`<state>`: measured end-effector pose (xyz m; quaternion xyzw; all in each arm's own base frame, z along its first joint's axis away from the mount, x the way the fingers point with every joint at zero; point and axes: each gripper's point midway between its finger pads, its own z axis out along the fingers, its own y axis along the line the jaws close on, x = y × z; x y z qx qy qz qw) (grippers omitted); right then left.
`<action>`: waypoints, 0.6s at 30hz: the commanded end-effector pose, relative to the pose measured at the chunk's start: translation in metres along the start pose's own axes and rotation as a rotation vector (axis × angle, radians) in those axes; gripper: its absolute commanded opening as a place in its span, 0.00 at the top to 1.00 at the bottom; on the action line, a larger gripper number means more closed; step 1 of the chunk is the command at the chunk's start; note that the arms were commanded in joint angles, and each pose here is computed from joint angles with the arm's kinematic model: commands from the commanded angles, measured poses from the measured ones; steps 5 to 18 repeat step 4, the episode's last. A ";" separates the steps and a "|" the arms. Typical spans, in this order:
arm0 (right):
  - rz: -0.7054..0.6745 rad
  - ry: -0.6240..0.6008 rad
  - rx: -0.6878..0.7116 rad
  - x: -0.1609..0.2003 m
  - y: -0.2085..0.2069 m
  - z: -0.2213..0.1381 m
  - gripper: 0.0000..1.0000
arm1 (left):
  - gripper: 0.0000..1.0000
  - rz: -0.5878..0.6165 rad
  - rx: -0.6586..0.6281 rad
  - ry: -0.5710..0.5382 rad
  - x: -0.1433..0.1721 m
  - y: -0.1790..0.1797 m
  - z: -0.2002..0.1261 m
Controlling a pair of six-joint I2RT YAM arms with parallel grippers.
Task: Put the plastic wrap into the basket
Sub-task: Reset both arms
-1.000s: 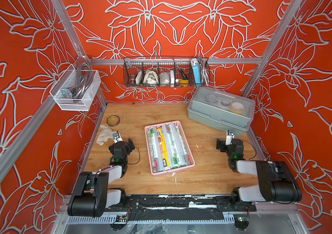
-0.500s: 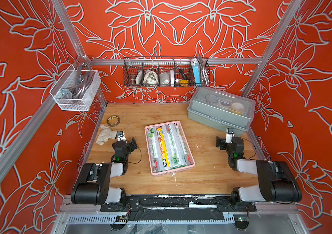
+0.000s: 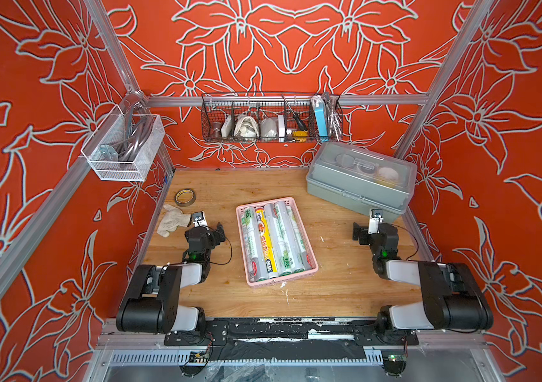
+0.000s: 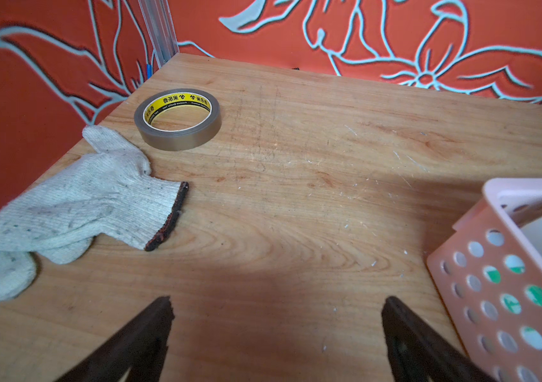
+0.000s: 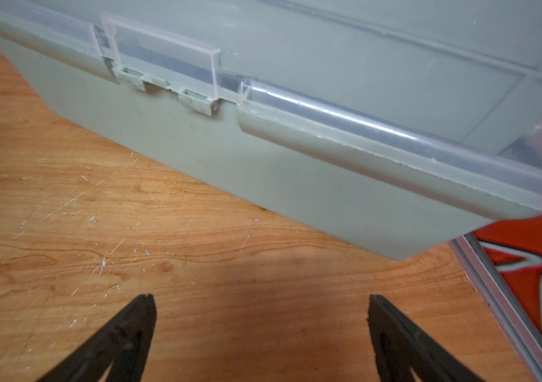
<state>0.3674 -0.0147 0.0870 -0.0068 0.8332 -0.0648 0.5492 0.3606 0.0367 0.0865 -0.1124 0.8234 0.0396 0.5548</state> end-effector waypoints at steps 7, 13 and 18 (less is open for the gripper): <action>-0.012 -0.019 -0.008 -0.008 0.002 0.001 0.00 | 0.02 0.013 0.007 0.001 0.000 -0.002 0.000; -0.012 -0.019 -0.008 -0.008 0.002 0.001 0.00 | 0.02 0.013 0.007 0.001 0.000 -0.002 0.000; -0.012 -0.019 -0.008 -0.008 0.002 0.001 0.00 | 0.02 0.013 0.007 0.001 0.000 -0.002 0.000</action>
